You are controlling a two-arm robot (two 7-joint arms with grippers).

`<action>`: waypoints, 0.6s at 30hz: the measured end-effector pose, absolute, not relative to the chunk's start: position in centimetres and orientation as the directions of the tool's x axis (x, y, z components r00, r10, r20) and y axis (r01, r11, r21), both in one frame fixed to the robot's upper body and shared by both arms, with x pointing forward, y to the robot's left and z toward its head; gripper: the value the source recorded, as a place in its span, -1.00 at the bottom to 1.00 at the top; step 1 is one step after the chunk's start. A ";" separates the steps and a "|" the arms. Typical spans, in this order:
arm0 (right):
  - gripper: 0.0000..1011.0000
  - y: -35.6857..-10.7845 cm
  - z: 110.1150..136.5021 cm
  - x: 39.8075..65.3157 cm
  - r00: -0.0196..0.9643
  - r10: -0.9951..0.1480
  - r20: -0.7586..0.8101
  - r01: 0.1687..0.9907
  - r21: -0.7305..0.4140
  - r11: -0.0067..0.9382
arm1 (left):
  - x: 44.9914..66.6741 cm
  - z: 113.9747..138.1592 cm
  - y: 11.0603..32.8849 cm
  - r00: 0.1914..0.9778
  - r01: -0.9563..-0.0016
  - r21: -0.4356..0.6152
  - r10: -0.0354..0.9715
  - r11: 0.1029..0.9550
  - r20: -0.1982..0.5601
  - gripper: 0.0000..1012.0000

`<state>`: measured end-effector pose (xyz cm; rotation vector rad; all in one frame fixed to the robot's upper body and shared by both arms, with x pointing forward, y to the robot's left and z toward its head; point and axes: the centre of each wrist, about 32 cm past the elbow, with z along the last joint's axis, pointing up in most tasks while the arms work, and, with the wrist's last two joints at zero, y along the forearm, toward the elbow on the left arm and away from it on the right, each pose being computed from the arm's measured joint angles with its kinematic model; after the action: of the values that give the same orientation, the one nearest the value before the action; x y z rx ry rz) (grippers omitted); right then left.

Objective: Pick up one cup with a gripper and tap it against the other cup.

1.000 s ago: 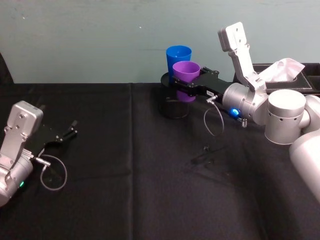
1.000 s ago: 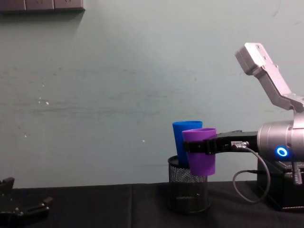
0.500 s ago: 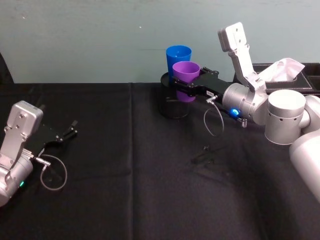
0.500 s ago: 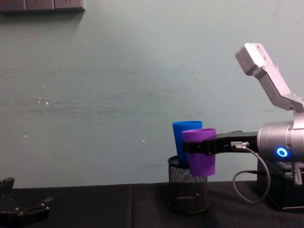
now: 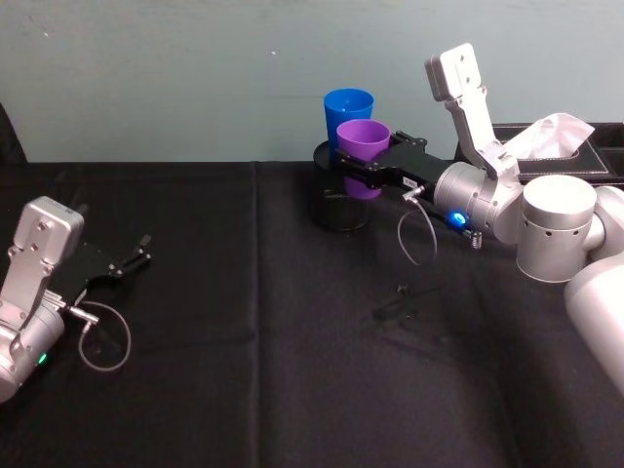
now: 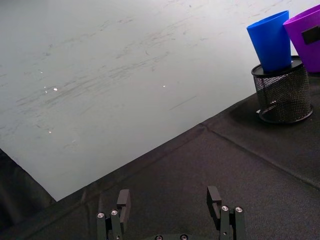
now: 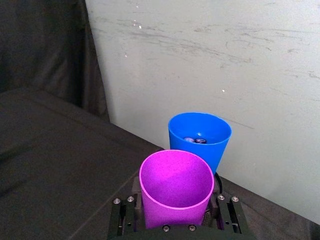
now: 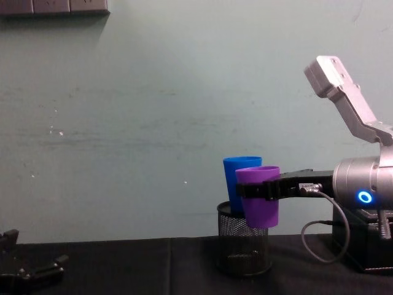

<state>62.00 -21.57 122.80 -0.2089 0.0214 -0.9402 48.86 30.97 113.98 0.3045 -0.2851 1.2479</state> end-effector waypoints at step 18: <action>0.46 -21.6 122.8 62.0 0.591 -0.803 0.072 0.799 -0.187 0.571 | 48.9 114.0 31.0 0.292 -0.955 0.070 0.880 0.287 0.374 0.98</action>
<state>62.00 -21.57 122.80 -0.2087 0.0216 -0.9402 48.86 30.97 113.98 0.3044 -0.2851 1.2479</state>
